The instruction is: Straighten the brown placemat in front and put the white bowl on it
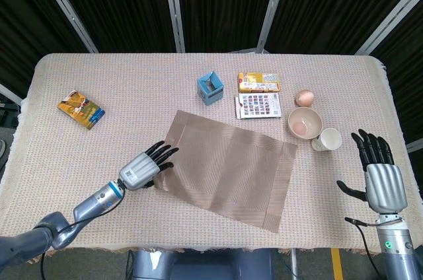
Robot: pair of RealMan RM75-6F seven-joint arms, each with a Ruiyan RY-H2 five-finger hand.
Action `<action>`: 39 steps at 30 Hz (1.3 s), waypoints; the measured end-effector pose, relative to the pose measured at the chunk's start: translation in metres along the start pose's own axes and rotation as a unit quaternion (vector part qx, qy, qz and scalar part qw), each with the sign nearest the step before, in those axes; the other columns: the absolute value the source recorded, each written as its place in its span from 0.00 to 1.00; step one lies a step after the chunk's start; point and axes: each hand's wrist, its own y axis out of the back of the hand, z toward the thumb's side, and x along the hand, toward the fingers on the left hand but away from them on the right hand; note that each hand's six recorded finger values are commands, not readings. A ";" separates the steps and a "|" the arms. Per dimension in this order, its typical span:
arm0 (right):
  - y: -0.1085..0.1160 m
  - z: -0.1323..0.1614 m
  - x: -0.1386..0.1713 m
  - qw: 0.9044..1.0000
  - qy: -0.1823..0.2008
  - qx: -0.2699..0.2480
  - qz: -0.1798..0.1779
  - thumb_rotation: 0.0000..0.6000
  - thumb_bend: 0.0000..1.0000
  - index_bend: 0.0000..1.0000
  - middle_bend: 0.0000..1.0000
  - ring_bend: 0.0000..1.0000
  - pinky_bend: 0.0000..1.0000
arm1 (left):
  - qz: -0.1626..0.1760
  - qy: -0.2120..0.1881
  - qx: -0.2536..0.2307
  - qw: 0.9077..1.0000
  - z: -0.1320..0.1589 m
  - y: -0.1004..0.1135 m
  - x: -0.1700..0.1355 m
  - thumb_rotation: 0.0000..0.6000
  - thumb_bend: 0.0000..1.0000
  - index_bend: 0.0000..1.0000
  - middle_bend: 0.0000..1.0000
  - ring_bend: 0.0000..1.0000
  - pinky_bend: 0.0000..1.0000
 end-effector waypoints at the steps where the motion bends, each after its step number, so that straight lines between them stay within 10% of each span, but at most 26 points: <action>1: 0.000 0.000 0.000 1.000 0.000 -0.001 0.000 1.00 0.00 0.00 0.00 0.00 0.00 | 0.000 -0.001 -0.001 1.000 0.002 0.000 0.002 1.00 0.31 0.32 0.00 0.00 0.00; 7: 0.002 0.001 0.000 1.000 0.002 -0.003 -0.002 1.00 0.00 0.00 0.00 0.00 0.00 | 0.000 -0.002 -0.011 1.000 0.008 -0.001 0.007 1.00 0.48 0.39 0.00 0.00 0.00; 19: 0.003 0.002 0.001 1.000 0.006 -0.006 -0.004 1.00 0.00 0.00 0.00 0.00 0.00 | 0.011 0.005 -0.031 0.999 0.011 0.002 0.008 1.00 0.49 0.65 0.00 0.00 0.00; 39: 0.007 0.006 0.004 1.000 0.013 -0.009 -0.008 1.00 0.00 0.00 0.00 0.00 0.00 | -0.027 0.010 -0.060 0.998 0.062 0.017 -0.041 1.00 0.49 0.68 0.00 0.00 0.00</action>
